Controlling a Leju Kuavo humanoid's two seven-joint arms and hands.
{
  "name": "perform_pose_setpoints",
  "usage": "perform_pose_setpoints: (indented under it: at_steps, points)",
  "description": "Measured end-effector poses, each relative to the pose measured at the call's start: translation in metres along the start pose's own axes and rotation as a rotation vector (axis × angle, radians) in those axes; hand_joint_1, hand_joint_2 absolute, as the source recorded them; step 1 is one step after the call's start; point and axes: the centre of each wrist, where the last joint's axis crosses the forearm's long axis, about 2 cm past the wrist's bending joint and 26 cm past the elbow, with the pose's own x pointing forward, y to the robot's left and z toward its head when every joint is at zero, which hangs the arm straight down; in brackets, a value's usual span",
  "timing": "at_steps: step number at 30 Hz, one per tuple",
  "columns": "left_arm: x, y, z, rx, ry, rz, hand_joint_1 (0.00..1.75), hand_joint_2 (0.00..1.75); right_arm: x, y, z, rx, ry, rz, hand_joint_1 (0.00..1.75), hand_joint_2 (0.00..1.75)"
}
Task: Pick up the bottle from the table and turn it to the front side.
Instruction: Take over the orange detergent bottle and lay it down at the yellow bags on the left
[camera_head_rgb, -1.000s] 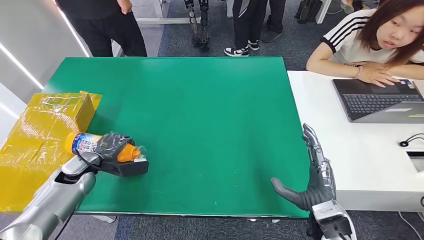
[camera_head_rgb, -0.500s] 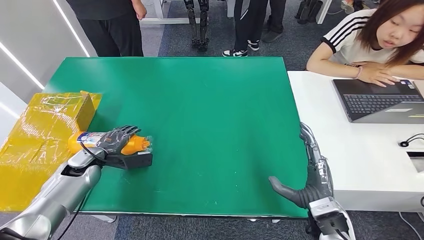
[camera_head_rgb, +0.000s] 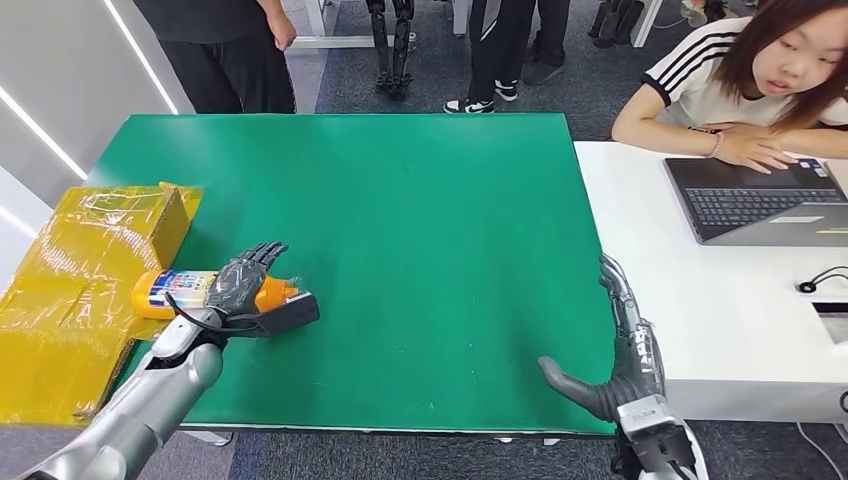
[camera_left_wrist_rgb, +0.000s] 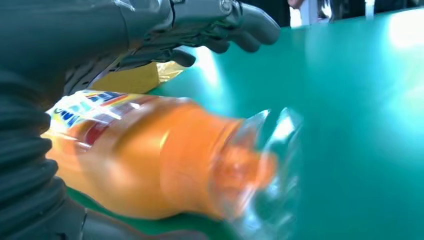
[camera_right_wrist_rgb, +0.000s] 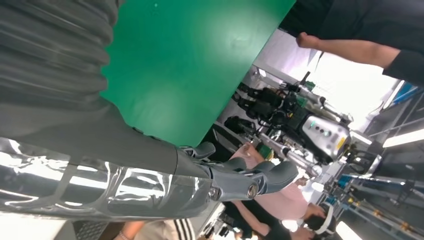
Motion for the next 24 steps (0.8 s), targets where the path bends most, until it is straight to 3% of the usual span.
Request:
perform_pose_setpoints:
  at_steps: [4, 7, 12, 18, 24]
  points:
    - [0.030, -0.006, 0.002, 0.328, -0.065, 0.252, 0.00, 1.75, -0.002, 0.004, 0.001, 0.007, 0.020, -0.014, 0.00, 1.75]
    - [0.063, -0.007, 0.006, 0.566, -0.145, 0.316, 0.00, 1.75, -0.006, 0.011, 0.002, 0.017, 0.033, -0.031, 0.00, 1.75]
    - [0.117, 0.003, 0.005, 0.764, -0.239, 0.336, 0.00, 1.75, -0.008, 0.031, 0.001, 0.028, 0.038, -0.070, 0.00, 1.75]
    - [0.145, 0.016, -0.001, 0.834, -0.239, 0.523, 0.00, 1.75, -0.008, 0.047, -0.002, 0.037, 0.051, -0.119, 0.00, 1.75]
    - [0.180, 0.018, -0.010, 0.644, -0.337, 0.834, 0.00, 1.75, -0.009, 0.059, 0.002, 0.022, 0.074, -0.168, 0.00, 1.75]
